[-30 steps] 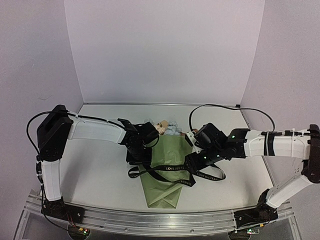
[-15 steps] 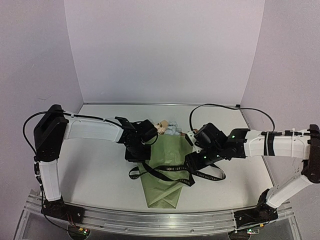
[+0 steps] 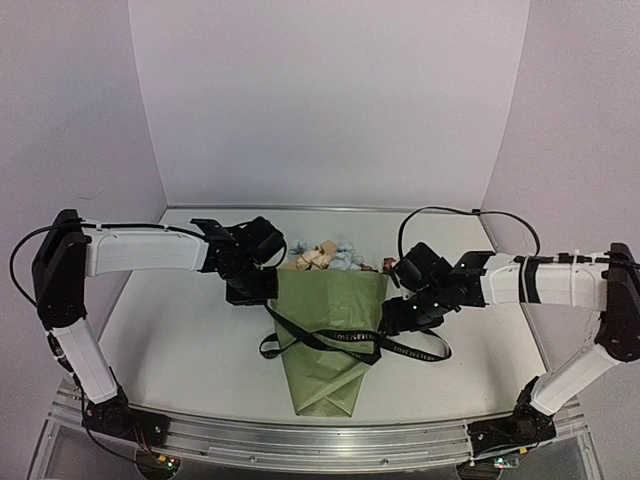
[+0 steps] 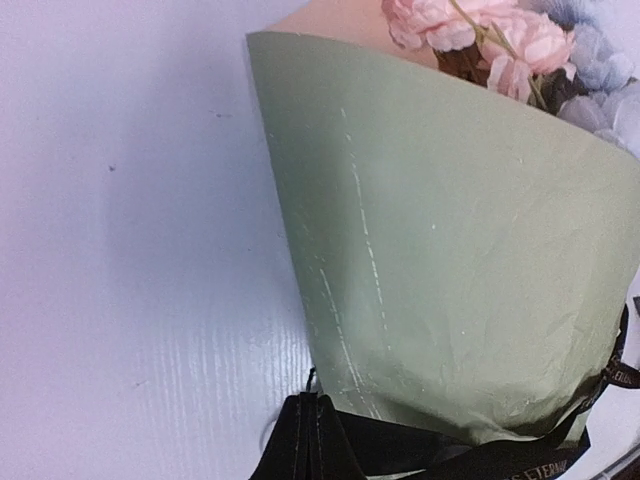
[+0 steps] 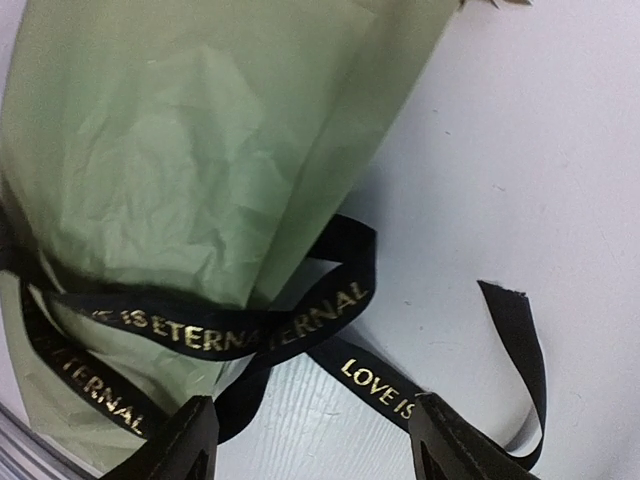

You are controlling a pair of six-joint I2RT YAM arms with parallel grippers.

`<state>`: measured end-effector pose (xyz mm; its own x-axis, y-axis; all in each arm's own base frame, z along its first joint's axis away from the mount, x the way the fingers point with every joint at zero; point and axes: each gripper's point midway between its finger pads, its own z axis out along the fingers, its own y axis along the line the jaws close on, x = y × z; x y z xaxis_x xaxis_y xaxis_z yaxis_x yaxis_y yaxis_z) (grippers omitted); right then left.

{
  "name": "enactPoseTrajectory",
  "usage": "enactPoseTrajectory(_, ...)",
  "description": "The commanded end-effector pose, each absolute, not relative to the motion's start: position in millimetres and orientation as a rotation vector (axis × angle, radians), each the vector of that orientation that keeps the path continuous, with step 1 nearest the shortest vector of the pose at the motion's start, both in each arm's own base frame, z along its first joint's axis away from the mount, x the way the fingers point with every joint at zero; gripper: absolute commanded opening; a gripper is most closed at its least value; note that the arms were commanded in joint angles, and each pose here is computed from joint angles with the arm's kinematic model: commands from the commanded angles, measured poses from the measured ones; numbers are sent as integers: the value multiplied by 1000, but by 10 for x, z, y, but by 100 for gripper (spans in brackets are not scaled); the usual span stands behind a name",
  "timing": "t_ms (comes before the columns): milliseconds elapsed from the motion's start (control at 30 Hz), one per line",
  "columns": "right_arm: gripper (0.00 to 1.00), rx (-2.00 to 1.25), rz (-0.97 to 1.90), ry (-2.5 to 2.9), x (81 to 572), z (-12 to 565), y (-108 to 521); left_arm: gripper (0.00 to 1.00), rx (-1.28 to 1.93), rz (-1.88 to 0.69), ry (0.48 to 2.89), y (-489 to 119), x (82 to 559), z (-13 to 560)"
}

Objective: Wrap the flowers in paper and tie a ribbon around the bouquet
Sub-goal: Adjust the ribbon on the folded bouquet.

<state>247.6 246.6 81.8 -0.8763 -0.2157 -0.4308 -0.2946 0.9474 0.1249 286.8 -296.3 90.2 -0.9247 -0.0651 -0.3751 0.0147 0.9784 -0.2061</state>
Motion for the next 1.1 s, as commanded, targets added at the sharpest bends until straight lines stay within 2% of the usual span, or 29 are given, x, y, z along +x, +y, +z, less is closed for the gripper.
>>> enactPoseTrajectory(0, 68, -184, 264, 2731, 2595, 792, 2442, 0, -91, -310, 2644, -2762, 3005, 1144)
enactPoseTrajectory(167, 68, -102, 173, 2736, 2610, 742, 2239, 0, -197, -287, 2595, -2396, 3106, 1222)
enactPoseTrajectory(400, 69, 9, -108, 2705, 2419, 813, 1560, 0, -254, -248, 2541, -2075, 3174, 1324)
enactPoseTrajectory(633, 80, 142, -261, 2682, 2125, 756, 1002, 0, -377, -213, 2469, -1614, 3210, 1422)
enactPoseTrajectory(800, 83, 190, -247, 2745, 2050, 607, 973, 0, -413, -208, 2457, -1433, 3192, 1419)
enactPoseTrajectory(1067, 83, 303, -47, 2786, 2166, 435, 1342, 0, -395, -269, 2475, -1497, 3164, 1341)
